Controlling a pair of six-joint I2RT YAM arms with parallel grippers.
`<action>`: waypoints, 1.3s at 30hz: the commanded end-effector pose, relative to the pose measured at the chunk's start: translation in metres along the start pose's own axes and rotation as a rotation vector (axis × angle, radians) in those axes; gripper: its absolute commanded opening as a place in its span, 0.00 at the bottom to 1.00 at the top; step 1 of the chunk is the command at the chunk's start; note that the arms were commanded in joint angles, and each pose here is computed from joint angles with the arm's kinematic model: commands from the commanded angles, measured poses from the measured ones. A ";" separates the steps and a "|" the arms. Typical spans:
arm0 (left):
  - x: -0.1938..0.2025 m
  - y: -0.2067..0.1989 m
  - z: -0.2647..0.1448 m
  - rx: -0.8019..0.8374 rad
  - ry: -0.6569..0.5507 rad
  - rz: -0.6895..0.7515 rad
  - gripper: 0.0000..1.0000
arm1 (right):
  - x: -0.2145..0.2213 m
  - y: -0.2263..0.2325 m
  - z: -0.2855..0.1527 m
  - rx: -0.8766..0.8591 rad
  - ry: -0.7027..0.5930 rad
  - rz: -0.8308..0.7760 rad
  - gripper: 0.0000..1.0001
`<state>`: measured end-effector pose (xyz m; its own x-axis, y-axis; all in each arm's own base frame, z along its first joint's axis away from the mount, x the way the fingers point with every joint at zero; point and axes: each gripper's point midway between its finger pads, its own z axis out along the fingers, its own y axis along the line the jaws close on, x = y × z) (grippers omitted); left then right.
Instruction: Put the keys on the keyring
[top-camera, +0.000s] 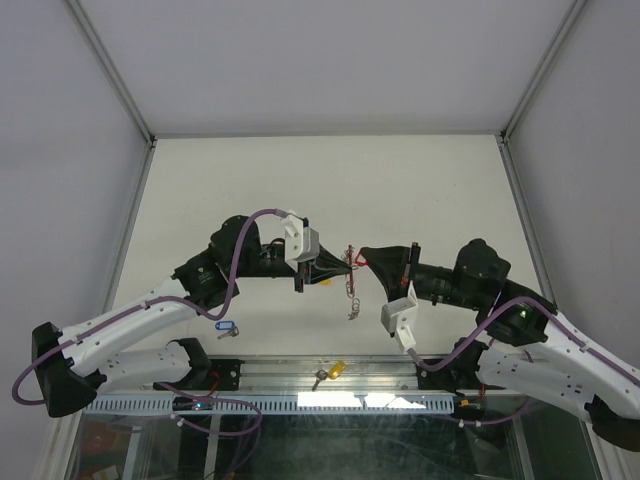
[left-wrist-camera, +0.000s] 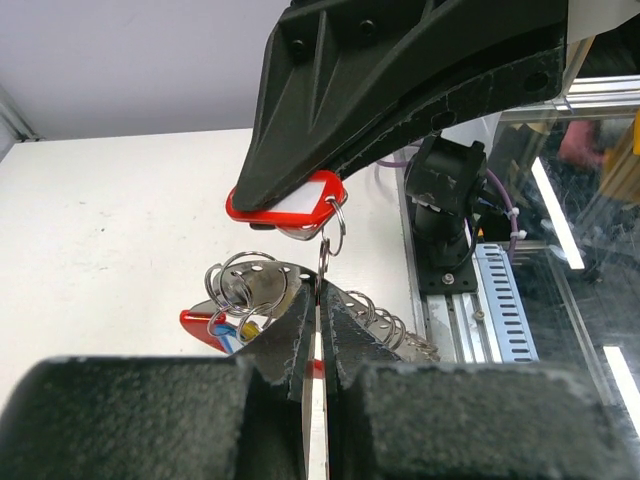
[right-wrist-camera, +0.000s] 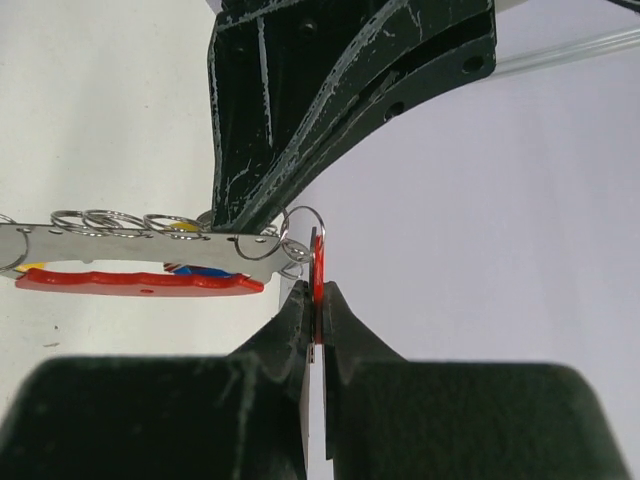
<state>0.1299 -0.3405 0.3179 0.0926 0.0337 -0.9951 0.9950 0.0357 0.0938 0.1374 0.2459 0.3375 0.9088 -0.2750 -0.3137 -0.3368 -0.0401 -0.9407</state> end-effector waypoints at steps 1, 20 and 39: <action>-0.023 0.005 -0.003 -0.034 -0.050 0.021 0.00 | -0.005 -0.029 -0.013 0.112 0.010 -0.026 0.00; -0.017 0.004 -0.001 -0.023 -0.038 0.015 0.00 | -0.006 -0.041 -0.006 0.190 -0.017 0.029 0.00; -0.008 0.007 0.002 -0.022 -0.001 0.028 0.15 | -0.006 -0.043 0.017 0.162 -0.046 0.075 0.00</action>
<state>0.1322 -0.3402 0.3140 0.0817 0.0481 -0.9955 0.9953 0.0482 0.0840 0.1547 0.2638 0.3283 0.8660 -0.3025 -0.3982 -0.4139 0.0133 -0.9102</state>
